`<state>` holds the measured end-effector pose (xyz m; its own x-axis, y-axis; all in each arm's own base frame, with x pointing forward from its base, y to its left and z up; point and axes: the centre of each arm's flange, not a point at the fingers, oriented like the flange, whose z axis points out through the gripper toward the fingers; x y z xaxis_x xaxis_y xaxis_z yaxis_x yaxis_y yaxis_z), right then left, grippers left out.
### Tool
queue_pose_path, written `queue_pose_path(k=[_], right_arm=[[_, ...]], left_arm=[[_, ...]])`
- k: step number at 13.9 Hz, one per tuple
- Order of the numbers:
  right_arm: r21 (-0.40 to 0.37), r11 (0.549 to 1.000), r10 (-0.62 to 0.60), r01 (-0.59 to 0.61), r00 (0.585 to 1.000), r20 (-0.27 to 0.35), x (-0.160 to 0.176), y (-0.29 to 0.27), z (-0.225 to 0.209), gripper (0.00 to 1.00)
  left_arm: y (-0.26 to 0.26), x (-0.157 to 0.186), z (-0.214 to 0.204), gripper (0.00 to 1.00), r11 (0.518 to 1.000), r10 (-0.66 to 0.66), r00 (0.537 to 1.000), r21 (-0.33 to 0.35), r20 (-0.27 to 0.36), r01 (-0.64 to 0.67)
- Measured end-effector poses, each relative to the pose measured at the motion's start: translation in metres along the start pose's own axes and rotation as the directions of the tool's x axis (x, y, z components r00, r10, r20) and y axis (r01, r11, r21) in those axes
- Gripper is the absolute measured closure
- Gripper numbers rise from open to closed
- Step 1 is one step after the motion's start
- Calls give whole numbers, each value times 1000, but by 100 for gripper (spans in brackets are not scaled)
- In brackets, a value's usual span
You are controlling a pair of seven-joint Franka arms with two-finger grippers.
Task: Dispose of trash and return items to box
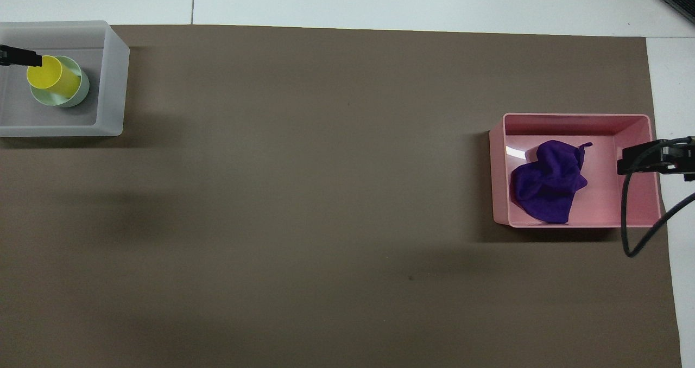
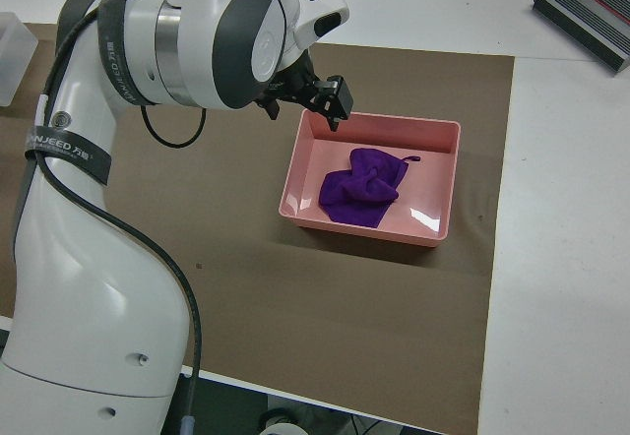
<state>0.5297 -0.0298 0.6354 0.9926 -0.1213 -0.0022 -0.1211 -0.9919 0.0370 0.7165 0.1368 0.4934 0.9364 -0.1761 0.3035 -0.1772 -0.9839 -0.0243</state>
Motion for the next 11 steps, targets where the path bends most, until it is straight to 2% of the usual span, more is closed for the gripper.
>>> queue_pose_path(k=[1, 3, 6, 11], right_arm=[[0, 1000, 0, 0, 1000, 0, 0, 0, 0, 0], [0, 1000, 0, 0, 1000, 0, 0, 0, 0, 0], [0, 1000, 0, 0, 1000, 0, 0, 0, 0, 0], [0, 1000, 0, 0, 1000, 0, 0, 0, 0, 0]], left_arm=[[27, 2, -26, 0, 999, 30, 999, -16, 29, -30], [80, -2, -67, 0, 998, 48, 997, -34, 67, -46], [151, -19, -100, 0, 998, 55, 995, -39, 83, -52], [198, -51, -144, 0, 994, 107, 983, -49, 146, -101]])
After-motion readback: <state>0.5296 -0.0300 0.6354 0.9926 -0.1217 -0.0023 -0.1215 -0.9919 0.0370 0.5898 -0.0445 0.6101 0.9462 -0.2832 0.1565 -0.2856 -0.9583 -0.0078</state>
